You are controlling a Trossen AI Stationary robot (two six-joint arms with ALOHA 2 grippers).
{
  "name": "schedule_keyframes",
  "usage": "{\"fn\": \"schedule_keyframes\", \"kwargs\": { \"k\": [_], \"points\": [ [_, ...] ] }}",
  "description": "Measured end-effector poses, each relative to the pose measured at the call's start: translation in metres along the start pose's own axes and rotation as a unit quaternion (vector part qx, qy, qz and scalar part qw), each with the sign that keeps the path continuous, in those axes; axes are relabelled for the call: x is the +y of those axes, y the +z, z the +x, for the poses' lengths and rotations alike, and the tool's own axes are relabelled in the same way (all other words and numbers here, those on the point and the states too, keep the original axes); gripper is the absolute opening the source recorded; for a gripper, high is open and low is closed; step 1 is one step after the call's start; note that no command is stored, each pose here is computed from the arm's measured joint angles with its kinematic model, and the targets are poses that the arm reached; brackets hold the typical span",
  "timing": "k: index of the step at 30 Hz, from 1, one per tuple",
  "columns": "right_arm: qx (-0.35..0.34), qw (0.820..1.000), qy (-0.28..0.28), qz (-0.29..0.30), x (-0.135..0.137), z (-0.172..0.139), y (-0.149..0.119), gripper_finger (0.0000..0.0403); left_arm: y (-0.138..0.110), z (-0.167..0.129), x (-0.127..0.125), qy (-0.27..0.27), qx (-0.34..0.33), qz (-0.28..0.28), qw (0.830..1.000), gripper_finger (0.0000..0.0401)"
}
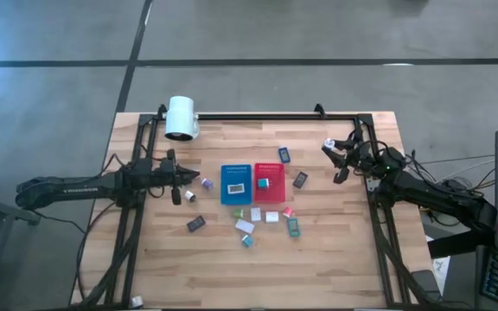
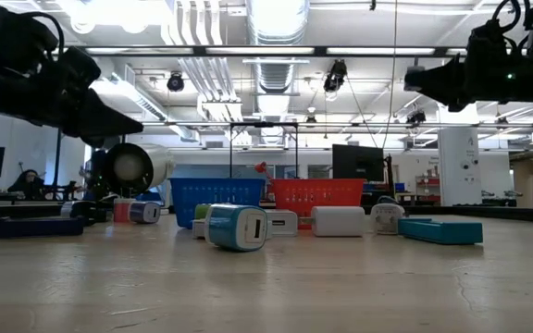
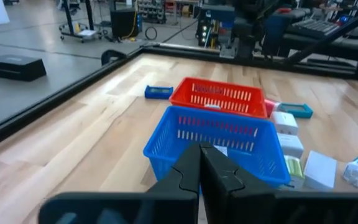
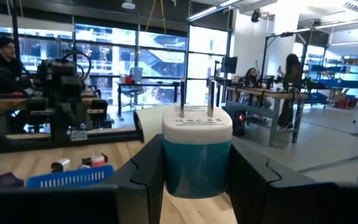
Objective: Pick & Place Office items
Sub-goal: Put the blue charger adapter into the red bin
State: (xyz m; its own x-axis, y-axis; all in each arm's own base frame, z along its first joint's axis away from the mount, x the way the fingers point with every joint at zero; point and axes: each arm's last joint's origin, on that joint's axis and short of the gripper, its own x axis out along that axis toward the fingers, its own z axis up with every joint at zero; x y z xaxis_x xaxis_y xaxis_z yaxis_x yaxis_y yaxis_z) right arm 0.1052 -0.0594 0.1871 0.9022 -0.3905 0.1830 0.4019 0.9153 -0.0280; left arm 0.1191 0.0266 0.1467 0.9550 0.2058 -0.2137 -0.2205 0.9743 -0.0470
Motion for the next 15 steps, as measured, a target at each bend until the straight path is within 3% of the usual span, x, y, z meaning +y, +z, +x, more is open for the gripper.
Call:
{"fn": "schedule_keyframes", "kwargs": {
  "k": [15],
  "points": [
    [0.025, 1.0, 0.001, 0.005, -0.0002, 0.0021, -0.0056, 0.0119, -0.0054, 0.0036, 0.0006, 0.005, 0.029, 0.009, 1.0, 0.001]
  ]
}}
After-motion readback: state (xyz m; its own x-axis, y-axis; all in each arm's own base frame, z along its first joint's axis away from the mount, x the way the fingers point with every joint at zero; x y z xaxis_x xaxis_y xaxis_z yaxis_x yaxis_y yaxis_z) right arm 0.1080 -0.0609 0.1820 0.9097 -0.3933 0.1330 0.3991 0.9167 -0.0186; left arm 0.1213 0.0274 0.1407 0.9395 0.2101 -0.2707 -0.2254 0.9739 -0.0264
